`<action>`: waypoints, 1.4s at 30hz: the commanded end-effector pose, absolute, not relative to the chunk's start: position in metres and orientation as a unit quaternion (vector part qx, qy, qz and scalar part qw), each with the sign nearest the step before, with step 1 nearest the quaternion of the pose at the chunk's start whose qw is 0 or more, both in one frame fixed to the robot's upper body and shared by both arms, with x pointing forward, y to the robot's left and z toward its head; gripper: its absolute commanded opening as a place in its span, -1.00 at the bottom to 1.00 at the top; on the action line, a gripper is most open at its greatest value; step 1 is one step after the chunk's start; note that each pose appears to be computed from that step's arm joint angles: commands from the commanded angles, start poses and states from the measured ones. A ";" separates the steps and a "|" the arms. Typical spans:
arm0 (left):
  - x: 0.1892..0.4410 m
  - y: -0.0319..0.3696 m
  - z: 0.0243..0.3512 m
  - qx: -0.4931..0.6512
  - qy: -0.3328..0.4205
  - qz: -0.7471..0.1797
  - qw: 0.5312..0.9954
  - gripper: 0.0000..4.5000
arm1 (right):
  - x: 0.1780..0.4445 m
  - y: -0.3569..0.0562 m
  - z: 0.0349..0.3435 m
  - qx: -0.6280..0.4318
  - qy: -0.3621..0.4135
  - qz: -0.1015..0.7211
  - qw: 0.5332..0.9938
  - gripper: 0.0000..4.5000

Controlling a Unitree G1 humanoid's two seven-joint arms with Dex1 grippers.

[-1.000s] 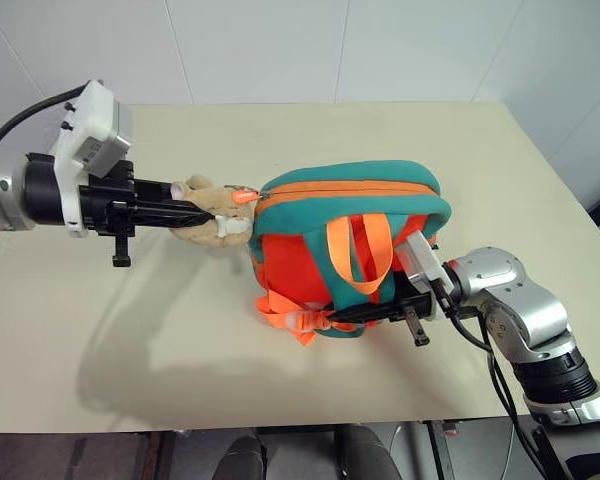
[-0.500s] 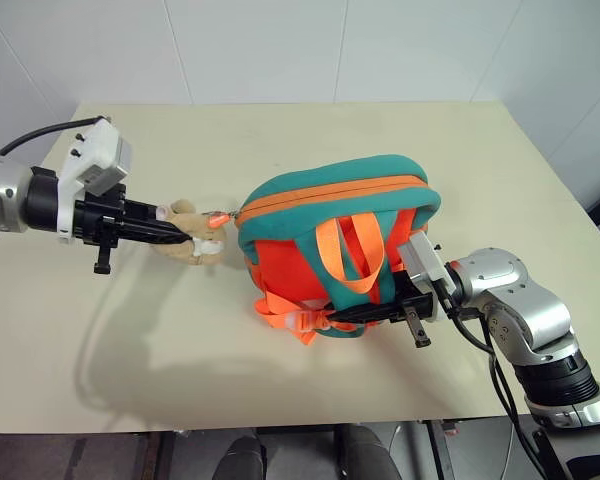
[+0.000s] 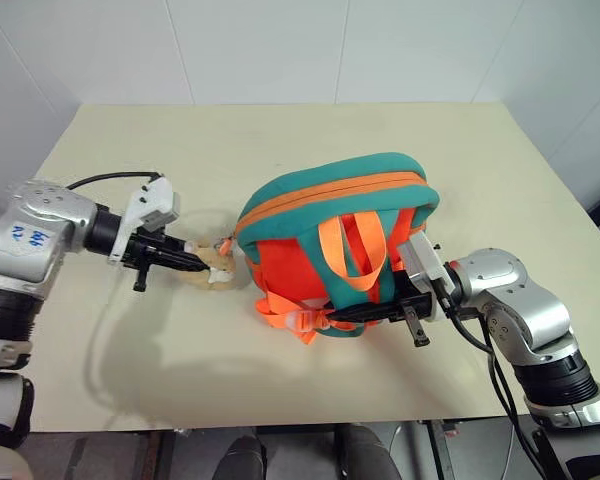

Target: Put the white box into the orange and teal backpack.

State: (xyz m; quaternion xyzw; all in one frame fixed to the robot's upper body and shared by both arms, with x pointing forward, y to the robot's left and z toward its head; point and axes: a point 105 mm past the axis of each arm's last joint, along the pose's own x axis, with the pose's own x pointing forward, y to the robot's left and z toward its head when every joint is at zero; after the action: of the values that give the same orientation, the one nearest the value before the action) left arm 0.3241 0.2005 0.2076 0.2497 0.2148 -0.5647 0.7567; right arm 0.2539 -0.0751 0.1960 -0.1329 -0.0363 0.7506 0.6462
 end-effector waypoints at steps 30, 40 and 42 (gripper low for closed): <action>0.328 0.170 0.225 0.188 0.097 -0.557 0.803 0.15 | 0.261 -0.080 0.217 -0.154 -0.026 0.710 0.686 0.29; 0.312 0.214 0.243 0.180 0.067 -0.496 0.847 0.99 | 0.254 -0.105 0.225 -0.166 -0.006 0.673 0.721 1.00; 0.311 0.220 0.245 0.182 0.059 -0.487 0.852 0.99 | 0.254 -0.112 0.225 -0.171 0.001 0.664 0.728 1.00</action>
State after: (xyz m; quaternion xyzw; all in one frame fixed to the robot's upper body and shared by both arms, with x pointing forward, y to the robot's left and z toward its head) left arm 0.3141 0.2138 0.2293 0.1683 0.0901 -0.4970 0.8465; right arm 0.2590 -0.1083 0.2130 -0.1575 0.0201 0.6682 0.7269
